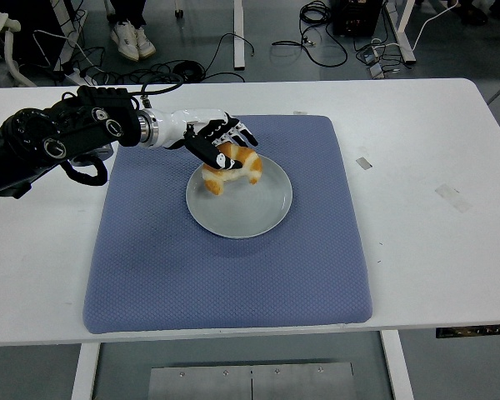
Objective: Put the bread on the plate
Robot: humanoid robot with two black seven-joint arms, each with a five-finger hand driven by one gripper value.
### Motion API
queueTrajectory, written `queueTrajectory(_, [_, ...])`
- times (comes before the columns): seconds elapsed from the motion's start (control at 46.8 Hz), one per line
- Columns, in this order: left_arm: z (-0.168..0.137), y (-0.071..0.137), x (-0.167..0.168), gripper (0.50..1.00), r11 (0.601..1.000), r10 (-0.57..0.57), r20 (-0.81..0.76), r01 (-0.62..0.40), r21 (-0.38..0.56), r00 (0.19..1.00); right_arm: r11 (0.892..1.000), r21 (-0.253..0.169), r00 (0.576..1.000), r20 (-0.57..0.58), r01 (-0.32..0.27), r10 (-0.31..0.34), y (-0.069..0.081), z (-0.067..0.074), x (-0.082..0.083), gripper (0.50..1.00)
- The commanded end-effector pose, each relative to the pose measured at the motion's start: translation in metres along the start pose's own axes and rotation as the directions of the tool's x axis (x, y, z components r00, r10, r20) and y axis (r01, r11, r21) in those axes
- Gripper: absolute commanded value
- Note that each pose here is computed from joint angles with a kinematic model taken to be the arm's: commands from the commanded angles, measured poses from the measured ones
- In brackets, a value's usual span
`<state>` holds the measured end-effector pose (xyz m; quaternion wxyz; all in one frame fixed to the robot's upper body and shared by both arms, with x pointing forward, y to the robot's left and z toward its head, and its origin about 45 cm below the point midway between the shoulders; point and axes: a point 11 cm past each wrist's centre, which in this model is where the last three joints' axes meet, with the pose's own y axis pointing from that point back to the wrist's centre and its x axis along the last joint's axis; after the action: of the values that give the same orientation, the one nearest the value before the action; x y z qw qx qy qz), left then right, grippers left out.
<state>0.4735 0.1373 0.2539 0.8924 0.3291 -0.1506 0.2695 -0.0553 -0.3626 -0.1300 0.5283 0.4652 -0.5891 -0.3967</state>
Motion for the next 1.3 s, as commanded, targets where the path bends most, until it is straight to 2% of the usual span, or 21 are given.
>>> queueTrajectory(0.0, [0.000, 0.000, -0.001, 0.786, 1.000, -0.002, 0.000, 0.002, -0.001, 1.000, 1.000, 0.000, 1.000, 0.000, 0.000, 0.000, 0.000, 0.000, 0.000, 1.000])
queueTrajectory(0.235, [0.000, 0.000, 0.000, 0.827, 1.000, -0.001, -0.002, 0.001, -0.001, 1.000, 1.000, 0.000, 1.000, 0.000, 0.000, 0.000, 0.000, 0.000, 0.000, 1.000])
queueTrajectory(0.385, [0.005, 0.004, 0.008, 0.880, 1.000, 0.017, -0.010, -0.017, -0.010, 1.000, 1.000, 0.000, 1.000, 0.000, 0.000, 0.000, 0.000, 0.000, 0.000, 1.000])
queueTrajectory(0.534, [0.015, 0.010, 0.022, 0.964, 0.995, 0.063, -0.146, -0.073, -0.070, 0.987, 1.000, 0.000, 1.000, 0.000, 0.000, 0.000, 0.000, 0.000, 0.000, 1.000])
queueTrajectory(0.641, [0.009, 0.020, 0.034, 0.969, 0.991, 0.093, -0.206, -0.110, -0.071, 0.974, 1.000, 0.000, 1.000, 0.000, 0.000, 0.000, 0.000, 0.000, 0.000, 1.000])
queueTrajectory(1.111, [-0.001, 0.054, 0.075, 0.969, 0.973, 0.192, -0.258, -0.218, -0.077, 0.947, 1.000, 0.000, 1.000, 0.000, 0.000, 0.000, 0.000, 0.000, 0.000, 1.000])
queueTrajectory(1.282, [-0.003, 0.061, 0.078, 0.969, 0.976, 0.172, -0.270, -0.201, -0.084, 0.947, 1.000, 0.000, 1.000, 0.000, 0.000, 0.000, 0.000, 0.000, 0.000, 1.000])
